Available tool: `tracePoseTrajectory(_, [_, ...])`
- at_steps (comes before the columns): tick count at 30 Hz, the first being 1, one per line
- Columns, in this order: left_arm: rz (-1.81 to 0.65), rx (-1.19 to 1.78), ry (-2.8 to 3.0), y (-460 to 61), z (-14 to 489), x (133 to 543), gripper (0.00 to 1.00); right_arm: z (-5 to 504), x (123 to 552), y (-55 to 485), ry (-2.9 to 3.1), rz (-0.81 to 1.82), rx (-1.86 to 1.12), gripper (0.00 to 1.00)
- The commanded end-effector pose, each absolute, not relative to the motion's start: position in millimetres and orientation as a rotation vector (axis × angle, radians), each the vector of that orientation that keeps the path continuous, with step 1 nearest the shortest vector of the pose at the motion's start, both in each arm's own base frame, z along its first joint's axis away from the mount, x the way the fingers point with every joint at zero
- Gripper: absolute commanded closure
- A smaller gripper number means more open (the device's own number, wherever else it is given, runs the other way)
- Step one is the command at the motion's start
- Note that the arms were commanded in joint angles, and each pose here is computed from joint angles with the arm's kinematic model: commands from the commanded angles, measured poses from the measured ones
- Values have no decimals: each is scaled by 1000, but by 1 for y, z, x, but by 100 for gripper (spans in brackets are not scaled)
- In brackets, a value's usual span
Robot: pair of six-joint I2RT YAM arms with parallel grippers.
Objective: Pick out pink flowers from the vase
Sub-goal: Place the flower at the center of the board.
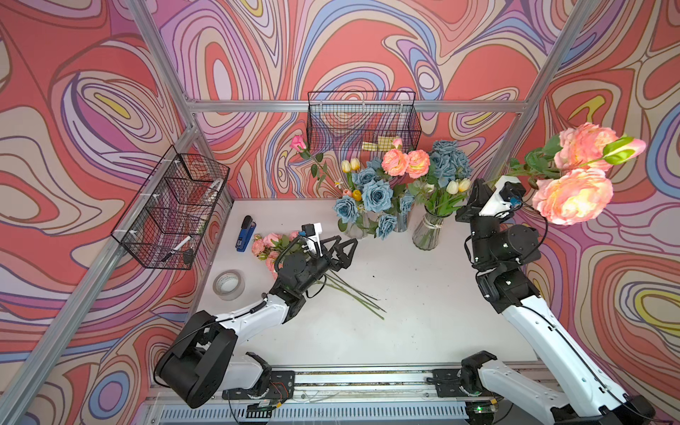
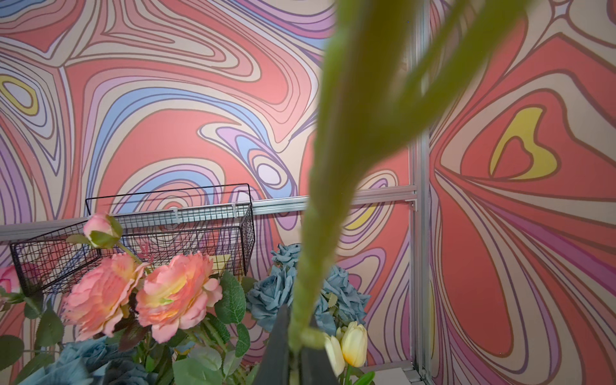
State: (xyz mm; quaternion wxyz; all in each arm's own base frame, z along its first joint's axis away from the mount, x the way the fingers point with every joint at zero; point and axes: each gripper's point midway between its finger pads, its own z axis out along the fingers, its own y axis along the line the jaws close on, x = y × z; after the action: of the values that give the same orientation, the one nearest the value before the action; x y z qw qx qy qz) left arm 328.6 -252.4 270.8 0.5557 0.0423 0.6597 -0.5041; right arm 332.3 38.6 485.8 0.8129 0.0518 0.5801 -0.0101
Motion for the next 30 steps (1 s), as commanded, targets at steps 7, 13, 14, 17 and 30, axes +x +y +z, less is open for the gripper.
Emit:
tracePoseTrajectory(7, [-1255,374,1387,-268,310,297,6,478,329,62,1417,109,-1,100])
tracePoseTrajectory(13, [-1301,445,1350,-274,317,287,6,462,324,88,1507,216,-138,100])
tracePoseTrajectory(14, [-1308,458,1343,-276,319,285,6,458,323,94,1520,242,-167,100])
tracePoseTrajectory(17, [-1337,499,1328,-280,324,280,7,447,317,109,1556,313,-244,100])
tracePoseTrajectory(30, [-1538,655,1239,-303,349,265,8,429,287,172,1588,683,-540,100])
